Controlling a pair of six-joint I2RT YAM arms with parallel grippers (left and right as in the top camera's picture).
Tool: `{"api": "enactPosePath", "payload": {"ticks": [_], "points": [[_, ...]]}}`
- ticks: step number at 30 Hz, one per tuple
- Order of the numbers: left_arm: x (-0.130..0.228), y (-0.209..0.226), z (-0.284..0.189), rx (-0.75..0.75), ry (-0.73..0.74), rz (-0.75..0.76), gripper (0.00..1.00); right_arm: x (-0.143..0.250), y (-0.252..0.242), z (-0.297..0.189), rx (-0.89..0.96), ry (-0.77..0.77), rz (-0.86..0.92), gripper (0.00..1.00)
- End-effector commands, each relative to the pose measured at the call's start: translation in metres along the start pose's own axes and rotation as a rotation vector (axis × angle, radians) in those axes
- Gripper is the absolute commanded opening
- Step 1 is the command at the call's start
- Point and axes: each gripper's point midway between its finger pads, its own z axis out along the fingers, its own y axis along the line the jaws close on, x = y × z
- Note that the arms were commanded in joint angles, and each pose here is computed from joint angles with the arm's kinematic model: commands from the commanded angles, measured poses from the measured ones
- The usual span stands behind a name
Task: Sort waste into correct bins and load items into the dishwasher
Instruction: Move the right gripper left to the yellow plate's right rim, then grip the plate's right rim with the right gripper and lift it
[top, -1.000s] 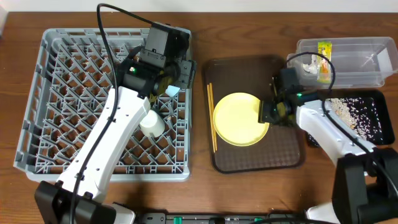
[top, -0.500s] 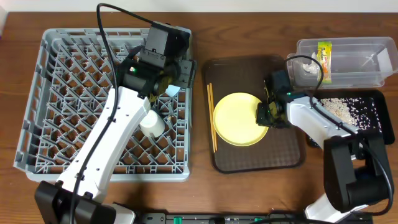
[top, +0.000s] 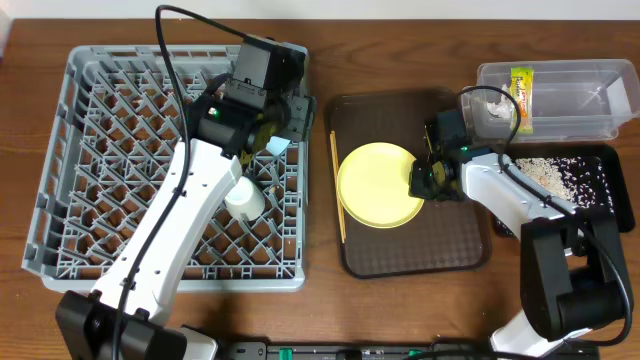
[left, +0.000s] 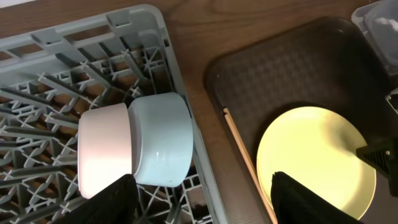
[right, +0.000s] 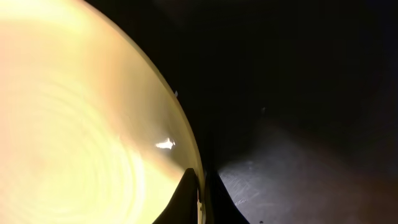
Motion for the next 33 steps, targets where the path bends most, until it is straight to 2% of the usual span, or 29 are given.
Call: {"api": "enactPosePath", "payload": {"ticks": [1, 14, 16, 21, 28, 33], "points": [[-0.009, -0.001, -0.010, 0.010, -0.031, 0.002, 0.69, 0.008, -0.003, 0.002, 0.010, 0.038, 0.027, 0.01], [-0.009, -0.001, -0.010, 0.010, -0.031, 0.002, 0.69, -0.019, -0.027, -0.068, 0.124, -0.074, 0.058, 0.01], [-0.009, -0.002, -0.010, 0.020, -0.031, 0.002, 0.72, -0.025, -0.028, -0.081, 0.127, -0.106, 0.063, 0.01], [-0.010, -0.014, -0.016, 0.088, -0.042, 0.004, 0.75, -0.037, -0.024, -0.113, 0.090, -0.194, 0.072, 0.01], [-0.016, -0.017, -0.027, 0.105, -0.073, 0.007, 0.78, -0.041, -0.012, -0.144, 0.012, -0.273, 0.061, 0.01], [-0.020, -0.031, -0.036, 0.227, -0.091, -0.001, 0.82, -0.046, 0.012, -0.164, -0.129, -0.323, 0.021, 0.01]]}}
